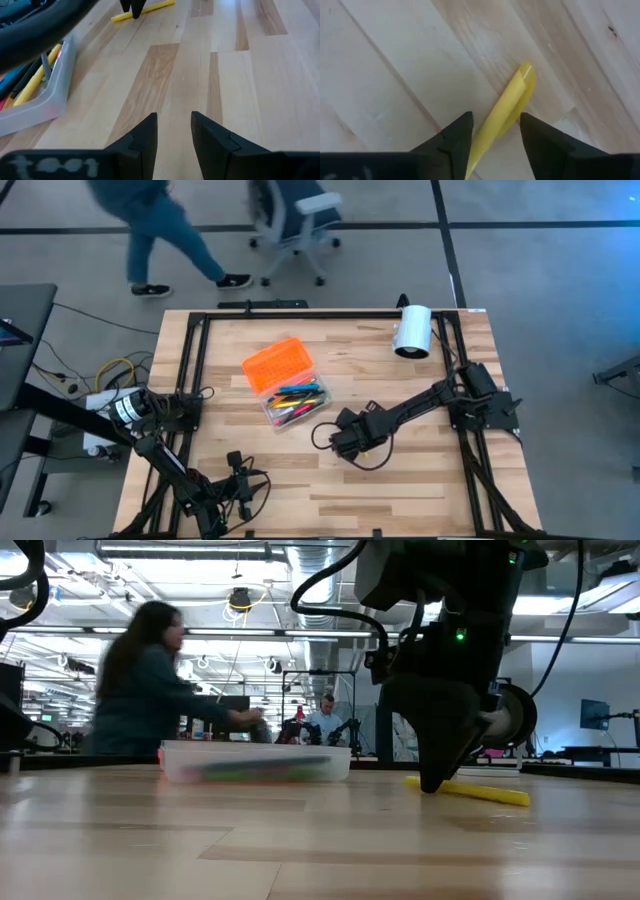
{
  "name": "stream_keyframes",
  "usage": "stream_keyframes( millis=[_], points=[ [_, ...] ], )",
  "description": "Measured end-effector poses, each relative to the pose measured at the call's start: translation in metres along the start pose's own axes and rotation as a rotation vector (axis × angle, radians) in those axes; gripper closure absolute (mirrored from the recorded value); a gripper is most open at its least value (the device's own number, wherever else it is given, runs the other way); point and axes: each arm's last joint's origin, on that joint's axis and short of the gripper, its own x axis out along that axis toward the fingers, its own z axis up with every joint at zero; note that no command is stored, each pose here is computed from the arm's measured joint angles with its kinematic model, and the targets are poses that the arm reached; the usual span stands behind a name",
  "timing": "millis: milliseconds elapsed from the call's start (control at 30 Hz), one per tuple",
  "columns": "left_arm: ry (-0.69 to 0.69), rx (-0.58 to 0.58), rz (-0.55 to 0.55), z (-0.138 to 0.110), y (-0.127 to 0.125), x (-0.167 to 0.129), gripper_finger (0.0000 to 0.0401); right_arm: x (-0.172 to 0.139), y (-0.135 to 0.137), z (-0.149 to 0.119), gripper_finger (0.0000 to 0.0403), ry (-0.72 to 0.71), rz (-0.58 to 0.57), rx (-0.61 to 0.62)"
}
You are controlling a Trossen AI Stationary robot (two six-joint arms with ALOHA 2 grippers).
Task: Pick & place school supplies into a supply box
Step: Put the yellow pen into the supply box
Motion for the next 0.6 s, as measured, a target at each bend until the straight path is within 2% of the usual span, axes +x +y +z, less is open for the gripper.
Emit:
stream_keyframes(
  millis=[367,600],
  points=[
    [-0.005,0.000,0.003,0.0001,0.0001,0.0000,0.0292,0.0001,0.0057,-0.0027,0.0338,-0.012,0.027,-0.061],
    [-0.004,0.000,0.003,0.0002,0.0001,0.0001,0.0292,0.0004,0.0065,-0.0027,0.0368,-0.017,0.032,-0.089]
  ],
)
